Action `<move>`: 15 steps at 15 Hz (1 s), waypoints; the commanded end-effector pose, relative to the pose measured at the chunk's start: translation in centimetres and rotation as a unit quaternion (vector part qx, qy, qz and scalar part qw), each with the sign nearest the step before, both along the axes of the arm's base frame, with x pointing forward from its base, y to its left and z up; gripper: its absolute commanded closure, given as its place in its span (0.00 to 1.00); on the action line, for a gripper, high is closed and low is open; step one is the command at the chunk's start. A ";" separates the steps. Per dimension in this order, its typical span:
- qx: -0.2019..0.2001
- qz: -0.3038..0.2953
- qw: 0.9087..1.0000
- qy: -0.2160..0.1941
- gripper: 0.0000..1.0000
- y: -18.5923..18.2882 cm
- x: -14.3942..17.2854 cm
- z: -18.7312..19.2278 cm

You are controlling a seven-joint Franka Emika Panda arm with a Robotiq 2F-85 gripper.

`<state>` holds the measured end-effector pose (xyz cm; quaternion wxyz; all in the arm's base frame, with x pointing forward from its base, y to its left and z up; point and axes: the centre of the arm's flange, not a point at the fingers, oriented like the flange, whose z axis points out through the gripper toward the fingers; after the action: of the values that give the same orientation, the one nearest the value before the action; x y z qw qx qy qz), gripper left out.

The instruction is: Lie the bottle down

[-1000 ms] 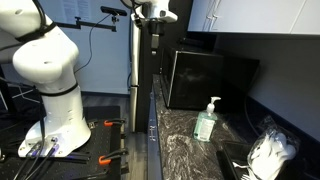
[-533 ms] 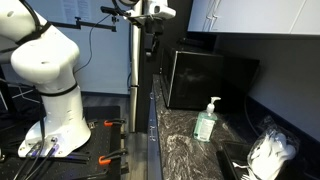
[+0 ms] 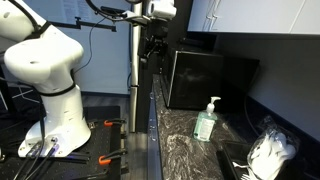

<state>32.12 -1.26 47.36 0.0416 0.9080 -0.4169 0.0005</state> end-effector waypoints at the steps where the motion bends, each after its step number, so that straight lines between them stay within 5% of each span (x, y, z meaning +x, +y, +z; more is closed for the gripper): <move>1: 0.002 -0.007 1.000 0.000 0.00 -0.5 0.0 -0.1; 7: -0.001 -0.005 1.000 0.001 0.00 -0.5 -0.1 -0.2; 15: 0.035 -0.117 0.990 -0.064 0.00 -4.1 2.5 -0.4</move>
<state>33.22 -3.91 47.39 0.0044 0.8749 -0.4835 0.0291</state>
